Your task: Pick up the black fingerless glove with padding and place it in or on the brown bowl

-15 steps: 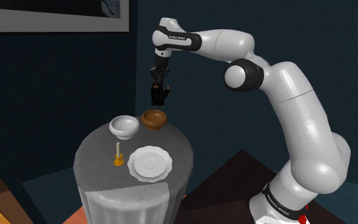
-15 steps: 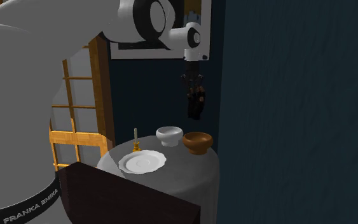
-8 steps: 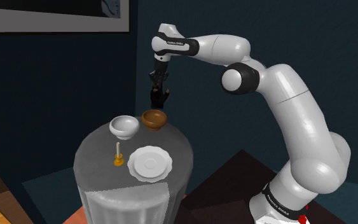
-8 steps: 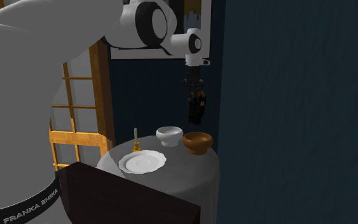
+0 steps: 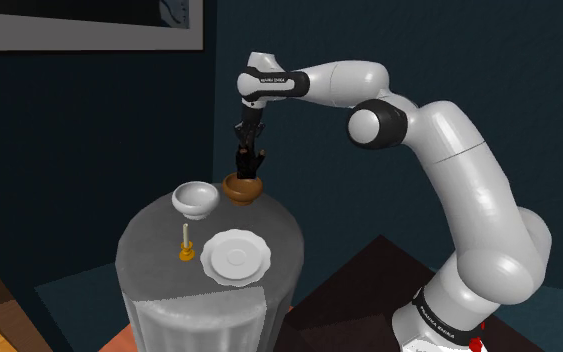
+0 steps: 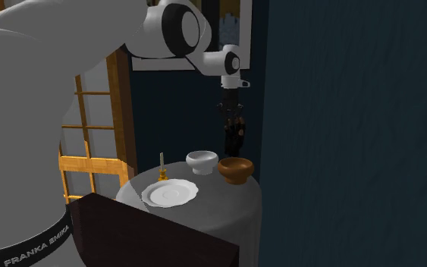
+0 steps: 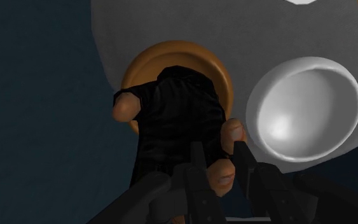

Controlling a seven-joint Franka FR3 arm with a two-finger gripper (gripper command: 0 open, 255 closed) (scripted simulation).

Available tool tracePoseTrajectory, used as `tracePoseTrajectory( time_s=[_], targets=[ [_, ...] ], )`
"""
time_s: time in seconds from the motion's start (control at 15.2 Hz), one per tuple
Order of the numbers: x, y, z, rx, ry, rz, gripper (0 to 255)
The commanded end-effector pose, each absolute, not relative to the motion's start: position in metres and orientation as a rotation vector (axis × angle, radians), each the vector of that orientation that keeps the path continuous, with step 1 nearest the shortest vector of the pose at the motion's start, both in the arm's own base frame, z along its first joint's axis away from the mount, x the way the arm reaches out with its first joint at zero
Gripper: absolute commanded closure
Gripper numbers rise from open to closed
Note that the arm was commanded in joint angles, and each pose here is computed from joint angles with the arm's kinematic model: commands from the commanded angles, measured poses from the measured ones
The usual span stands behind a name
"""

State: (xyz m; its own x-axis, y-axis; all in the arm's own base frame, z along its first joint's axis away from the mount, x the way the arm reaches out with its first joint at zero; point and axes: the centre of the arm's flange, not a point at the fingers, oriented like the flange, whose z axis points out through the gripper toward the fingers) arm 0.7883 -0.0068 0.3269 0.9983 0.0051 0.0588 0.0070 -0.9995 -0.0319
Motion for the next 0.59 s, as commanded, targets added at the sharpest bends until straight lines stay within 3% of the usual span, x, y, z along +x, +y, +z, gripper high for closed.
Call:
tracePoseTrajectory(
  time_s=[0.0, 0.53],
  targets=[
    [0.788, -0.007, 0.318, -3.108, -0.009, -0.094, 255],
    [0.788, -0.007, 0.275, -3.108, -0.009, -0.094, 255]
  ],
)
